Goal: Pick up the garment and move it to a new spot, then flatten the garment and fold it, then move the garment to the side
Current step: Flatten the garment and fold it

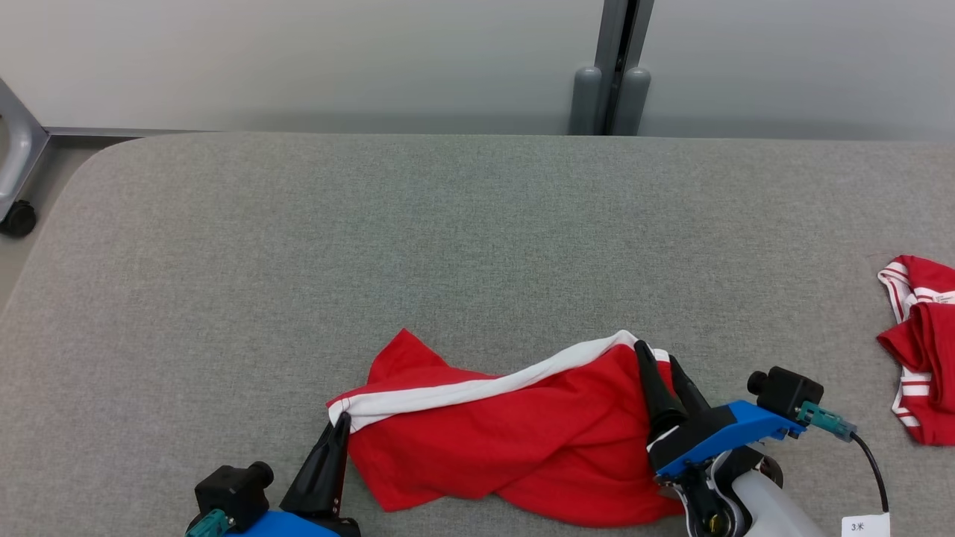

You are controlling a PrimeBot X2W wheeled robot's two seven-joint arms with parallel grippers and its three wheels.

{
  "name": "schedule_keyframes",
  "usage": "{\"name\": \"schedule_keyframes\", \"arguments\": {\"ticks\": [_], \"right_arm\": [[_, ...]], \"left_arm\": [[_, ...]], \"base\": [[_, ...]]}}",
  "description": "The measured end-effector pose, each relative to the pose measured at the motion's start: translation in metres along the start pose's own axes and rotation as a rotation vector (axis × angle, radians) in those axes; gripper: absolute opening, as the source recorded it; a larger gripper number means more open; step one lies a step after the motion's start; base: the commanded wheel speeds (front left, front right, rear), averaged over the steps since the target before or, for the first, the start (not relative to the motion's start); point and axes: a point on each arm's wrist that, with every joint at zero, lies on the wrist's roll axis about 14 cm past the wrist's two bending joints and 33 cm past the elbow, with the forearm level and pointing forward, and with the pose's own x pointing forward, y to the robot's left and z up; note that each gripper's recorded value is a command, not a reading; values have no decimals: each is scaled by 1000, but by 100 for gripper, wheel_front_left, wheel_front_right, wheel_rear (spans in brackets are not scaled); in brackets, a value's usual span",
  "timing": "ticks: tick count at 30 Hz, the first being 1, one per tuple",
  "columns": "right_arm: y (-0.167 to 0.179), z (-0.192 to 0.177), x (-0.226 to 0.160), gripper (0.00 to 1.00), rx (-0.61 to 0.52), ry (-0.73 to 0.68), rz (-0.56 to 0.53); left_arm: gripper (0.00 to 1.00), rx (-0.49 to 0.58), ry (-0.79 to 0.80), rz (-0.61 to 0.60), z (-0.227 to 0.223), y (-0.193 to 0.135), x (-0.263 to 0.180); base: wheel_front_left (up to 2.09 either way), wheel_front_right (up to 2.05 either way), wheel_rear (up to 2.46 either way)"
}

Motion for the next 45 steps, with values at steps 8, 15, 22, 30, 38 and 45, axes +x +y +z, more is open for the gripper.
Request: {"name": "schedule_keyframes", "arguments": {"ticks": [8, 15, 22, 30, 38, 45], "right_arm": [[11, -9, -3, 91, -27, 27, 39], [10, -11, -8, 87, -25, 31, 47], [9, -4, -2, 78, -6, 13, 38], [8, 5, 8, 30, 13, -12, 24], [1, 22, 7, 0, -4, -69, 4], [16, 43, 5, 0, -99, -133, 64]], "left_arm": [[0, -5, -5, 7, 1, 2, -1], [0, -7, -3, 2, 0, 0, 0], [0, -5, 5, -4, -1, -1, 2], [0, -5, 4, 12, 0, 5, -1], [0, -4, 9, 17, -1, 7, 0], [0, 5, -54, -16, 21, -1, 11]], "base": [[0, 0, 0], [0, 0, 0], [0, 0, 0], [0, 0, 0], [0, 0, 0], [0, 0, 0]]}}
